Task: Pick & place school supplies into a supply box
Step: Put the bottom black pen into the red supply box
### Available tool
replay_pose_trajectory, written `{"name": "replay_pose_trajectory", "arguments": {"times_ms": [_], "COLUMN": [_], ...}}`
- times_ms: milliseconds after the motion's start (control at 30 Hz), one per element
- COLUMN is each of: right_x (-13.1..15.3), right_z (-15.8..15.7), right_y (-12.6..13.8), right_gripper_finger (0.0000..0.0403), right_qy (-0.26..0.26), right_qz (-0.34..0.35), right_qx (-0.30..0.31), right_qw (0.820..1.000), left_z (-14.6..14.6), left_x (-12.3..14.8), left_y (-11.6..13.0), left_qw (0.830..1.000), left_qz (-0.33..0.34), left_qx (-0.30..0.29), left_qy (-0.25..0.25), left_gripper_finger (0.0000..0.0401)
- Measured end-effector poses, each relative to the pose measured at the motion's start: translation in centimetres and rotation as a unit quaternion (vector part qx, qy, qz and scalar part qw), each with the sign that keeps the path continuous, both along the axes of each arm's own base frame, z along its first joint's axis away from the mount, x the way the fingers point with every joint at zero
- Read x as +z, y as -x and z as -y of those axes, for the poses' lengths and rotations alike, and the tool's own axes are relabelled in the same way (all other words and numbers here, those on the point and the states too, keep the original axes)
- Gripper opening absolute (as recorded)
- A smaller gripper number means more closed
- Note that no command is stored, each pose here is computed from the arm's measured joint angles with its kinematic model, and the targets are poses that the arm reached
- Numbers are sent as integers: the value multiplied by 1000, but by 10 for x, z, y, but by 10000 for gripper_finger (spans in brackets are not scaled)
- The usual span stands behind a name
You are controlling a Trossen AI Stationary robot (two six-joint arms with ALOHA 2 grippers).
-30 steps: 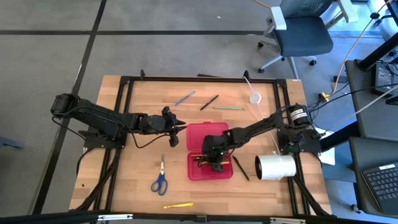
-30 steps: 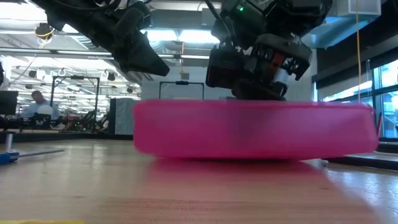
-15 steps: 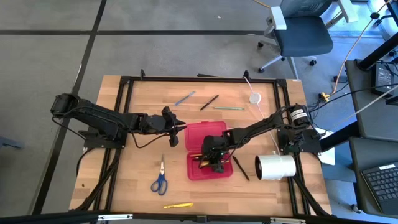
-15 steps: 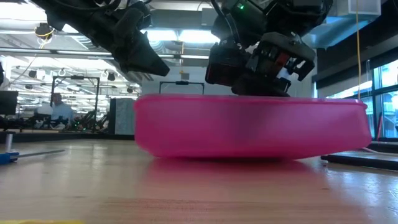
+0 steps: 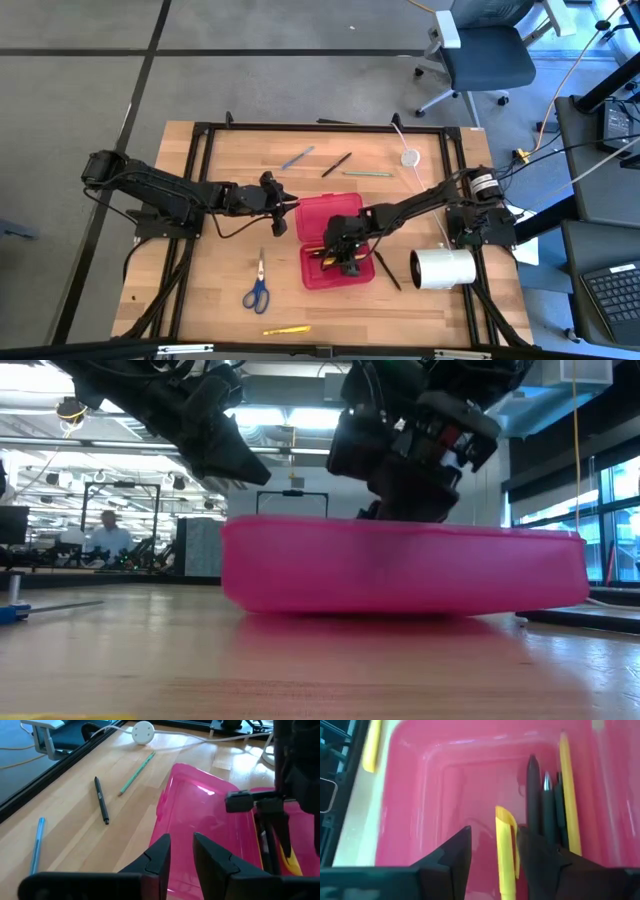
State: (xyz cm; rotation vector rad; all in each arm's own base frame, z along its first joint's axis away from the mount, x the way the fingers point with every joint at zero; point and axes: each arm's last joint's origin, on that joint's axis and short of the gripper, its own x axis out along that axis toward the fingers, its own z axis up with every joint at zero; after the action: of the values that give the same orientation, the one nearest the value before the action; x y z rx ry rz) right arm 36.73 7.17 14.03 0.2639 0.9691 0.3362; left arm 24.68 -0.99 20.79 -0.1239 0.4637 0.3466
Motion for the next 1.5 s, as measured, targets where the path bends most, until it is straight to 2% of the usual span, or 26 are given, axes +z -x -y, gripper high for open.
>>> {"name": "replay_pose_trajectory", "arguments": {"times_ms": [200,300,500,633,800,1067,1333,1500], "right_x": [17,32,74,91,89,68,59,56], "right_z": [1,3,7,2,-12,-30,-30,-31], "right_y": [5,13,46,69,86,92,95,95], "right_gripper_finger": [161,161,161,161,161,161,161,161], "right_qy": [4,23,89,96,96,99,118,120], "right_qz": [16,13,-14,-52,-106,-184,-219,-227], "right_qx": [8,-5,-78,-134,-147,-186,-221,-222], "right_qw": [1000,1000,993,985,979,960,943,941], "left_z": [0,0,0,0,0,0,0,0], "left_x": [0,0,-1,-1,-2,-2,-2,-2], "left_y": [0,0,1,1,1,1,1,1], "left_qw": [1000,1000,1000,1000,1000,1000,1000,1000], "left_qz": [-1,-3,-6,-8,-9,-11,-11,-11], "left_qx": [-1,-1,0,0,0,-1,-1,-1], "left_qy": [0,0,1,1,1,1,1,0], "left_gripper_finger": [75,73,74,72,71,70,71,71]}}
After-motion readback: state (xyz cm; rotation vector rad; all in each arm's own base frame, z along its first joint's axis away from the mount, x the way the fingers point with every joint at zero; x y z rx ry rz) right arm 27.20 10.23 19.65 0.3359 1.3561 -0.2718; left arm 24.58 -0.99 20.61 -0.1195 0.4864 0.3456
